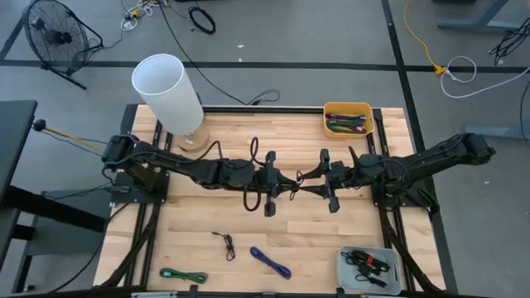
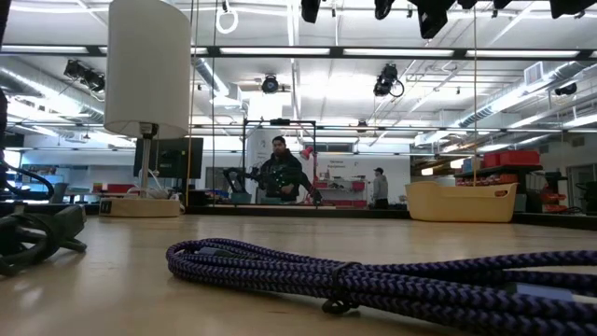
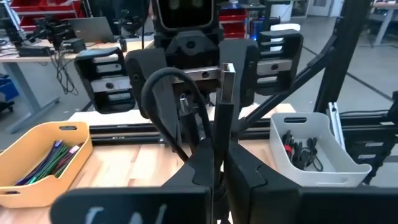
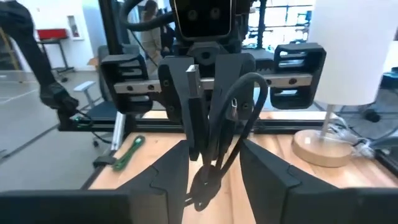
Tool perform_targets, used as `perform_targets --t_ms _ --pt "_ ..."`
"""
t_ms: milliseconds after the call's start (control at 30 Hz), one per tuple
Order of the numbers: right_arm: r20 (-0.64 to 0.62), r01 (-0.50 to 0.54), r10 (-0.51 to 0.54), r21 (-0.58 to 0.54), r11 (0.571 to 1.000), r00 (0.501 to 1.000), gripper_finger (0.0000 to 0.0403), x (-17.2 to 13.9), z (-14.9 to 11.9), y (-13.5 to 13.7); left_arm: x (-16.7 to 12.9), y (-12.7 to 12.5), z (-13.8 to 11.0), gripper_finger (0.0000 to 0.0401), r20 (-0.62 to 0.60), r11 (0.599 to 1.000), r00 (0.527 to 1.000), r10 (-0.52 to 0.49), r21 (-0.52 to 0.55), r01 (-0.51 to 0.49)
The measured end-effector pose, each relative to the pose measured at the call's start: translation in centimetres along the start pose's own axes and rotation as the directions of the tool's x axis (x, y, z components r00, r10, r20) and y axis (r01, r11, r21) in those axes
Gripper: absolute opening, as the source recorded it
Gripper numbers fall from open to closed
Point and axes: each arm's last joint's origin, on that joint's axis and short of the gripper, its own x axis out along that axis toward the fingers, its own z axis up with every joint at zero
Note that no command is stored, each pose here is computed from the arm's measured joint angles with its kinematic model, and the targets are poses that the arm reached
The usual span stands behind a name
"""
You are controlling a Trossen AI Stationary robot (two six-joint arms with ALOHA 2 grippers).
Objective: Pick & Place USB Port
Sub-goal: Put the black USB cable into the gray bin
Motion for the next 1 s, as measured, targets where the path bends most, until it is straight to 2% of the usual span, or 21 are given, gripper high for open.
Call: perform_targets --t_ms 233,367,467,533,800,1000 --pt "0.031 0.051 -0.050 -0.025 0.998 0.998 0.0133 0.46 0.01 -0.08 0.00 0.03 0.01 0.0017 0.001 1.000 1.000 0.005 0.001 -0.005" --pt "0.057 0.058 -0.055 -0.041 0.998 0.997 0.0084 0.46 0.24 -0.09 -0.10 0.05 0.16 0.0017 0.005 1.000 1.000 0.009 -0.001 -0.009" --pt "0.063 0.066 -0.063 -0.046 0.997 0.996 0.0026 0.40 0.30 -0.11 -0.16 0.02 0.12 0.0017 -0.002 1.000 1.000 0.007 -0.001 -0.007" --pt "0.074 0.077 -0.073 -0.049 0.996 0.995 0.0009 0.41 0.41 -0.14 -0.13 -0.05 0.15 0.0020 0.002 1.000 1.000 -0.004 -0.001 0.004" --pt "0.050 0.122 -0.120 -0.040 0.992 0.992 0.0001 0.46 0.17 -0.33 0.01 -0.21 -0.19 0.0057 -0.017 1.000 1.000 -0.010 0.003 0.010" --pt "0.018 0.102 -0.102 -0.033 0.994 0.995 0.0001 0.41 -0.10 -0.29 -0.01 -0.14 -0.48 0.0045 -0.046 1.000 0.999 0.020 0.014 -0.020"
